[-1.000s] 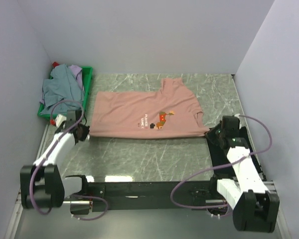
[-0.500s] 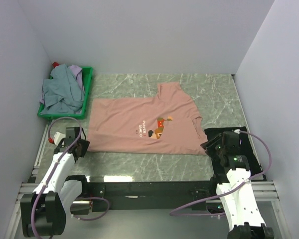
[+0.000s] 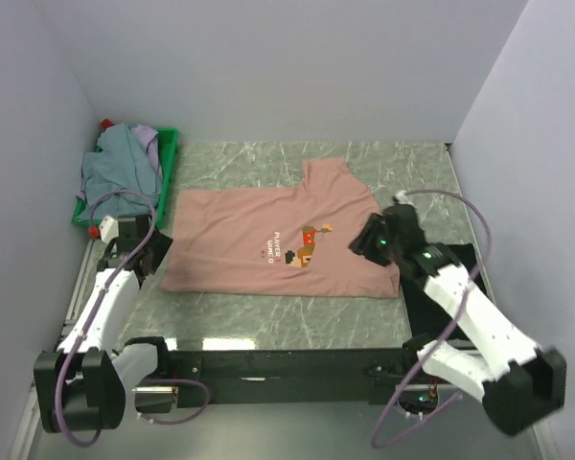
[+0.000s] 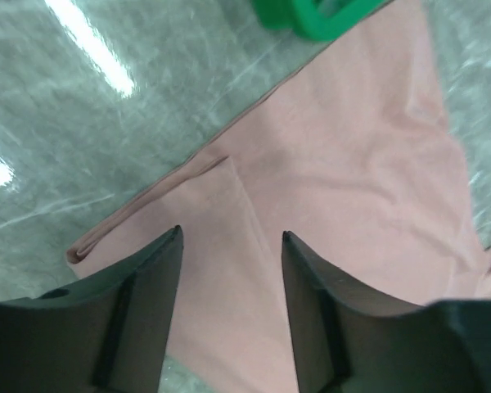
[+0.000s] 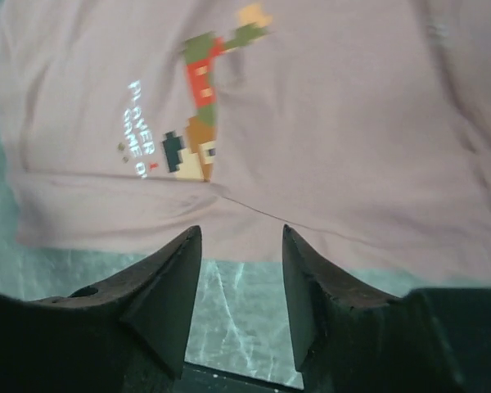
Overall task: Fold and stack the t-shirts
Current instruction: Fold the tshirt
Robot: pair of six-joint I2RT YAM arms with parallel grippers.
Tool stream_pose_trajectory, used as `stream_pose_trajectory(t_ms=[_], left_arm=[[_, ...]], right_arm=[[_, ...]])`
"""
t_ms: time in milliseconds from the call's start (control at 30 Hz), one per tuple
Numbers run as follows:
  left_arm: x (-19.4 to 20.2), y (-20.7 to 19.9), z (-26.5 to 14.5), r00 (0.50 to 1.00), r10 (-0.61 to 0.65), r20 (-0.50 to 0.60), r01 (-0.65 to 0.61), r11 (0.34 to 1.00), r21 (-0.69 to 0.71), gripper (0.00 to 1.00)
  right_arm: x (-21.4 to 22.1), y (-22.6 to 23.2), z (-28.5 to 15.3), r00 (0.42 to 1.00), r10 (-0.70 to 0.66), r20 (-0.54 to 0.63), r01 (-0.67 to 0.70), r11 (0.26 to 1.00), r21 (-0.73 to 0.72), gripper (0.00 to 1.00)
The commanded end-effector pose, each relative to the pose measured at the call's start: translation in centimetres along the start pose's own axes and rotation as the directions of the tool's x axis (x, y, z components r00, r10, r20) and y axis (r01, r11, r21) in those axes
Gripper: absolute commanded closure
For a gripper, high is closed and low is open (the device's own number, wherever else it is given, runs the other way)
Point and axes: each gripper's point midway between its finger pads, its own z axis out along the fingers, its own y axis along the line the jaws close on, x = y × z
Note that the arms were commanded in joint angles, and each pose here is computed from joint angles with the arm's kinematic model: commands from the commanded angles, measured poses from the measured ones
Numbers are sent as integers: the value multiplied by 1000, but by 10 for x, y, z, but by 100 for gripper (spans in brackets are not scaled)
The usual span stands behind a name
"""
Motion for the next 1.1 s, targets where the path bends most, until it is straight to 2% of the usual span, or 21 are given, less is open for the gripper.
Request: stream_pose_trajectory(t_ms=[0,167,300,467,600,800,1067], left_arm=[[12,-13,9,996,66,-60,-63,997,38,45],[24,-23,23,990,95,-106,-92,995,33,51],[46,-33,29,976,149,-159,-142,988,54,54],[52,-38,34,971,159,-178,-151,987,56,55],[51,-39,38,970,168,-175,-162,986,50,54],[48,-40,45,971,167,-170,-166,986,19,52],[44,-27,52,979,141,-146,-154,985,-80,52]], right_arm=[[-9,50,23,981,-185,50,187,982,-38,50],[25,83,68,904,-424,-51,424,905,5,51],[50,87,92,847,-516,-130,525,850,40,52],[80,97,108,757,-628,-178,641,767,20,54],[100,100,116,687,-698,-204,710,704,-15,54],[108,95,124,647,-727,-229,744,667,-17,55],[124,96,120,603,-764,-230,762,637,-119,54]])
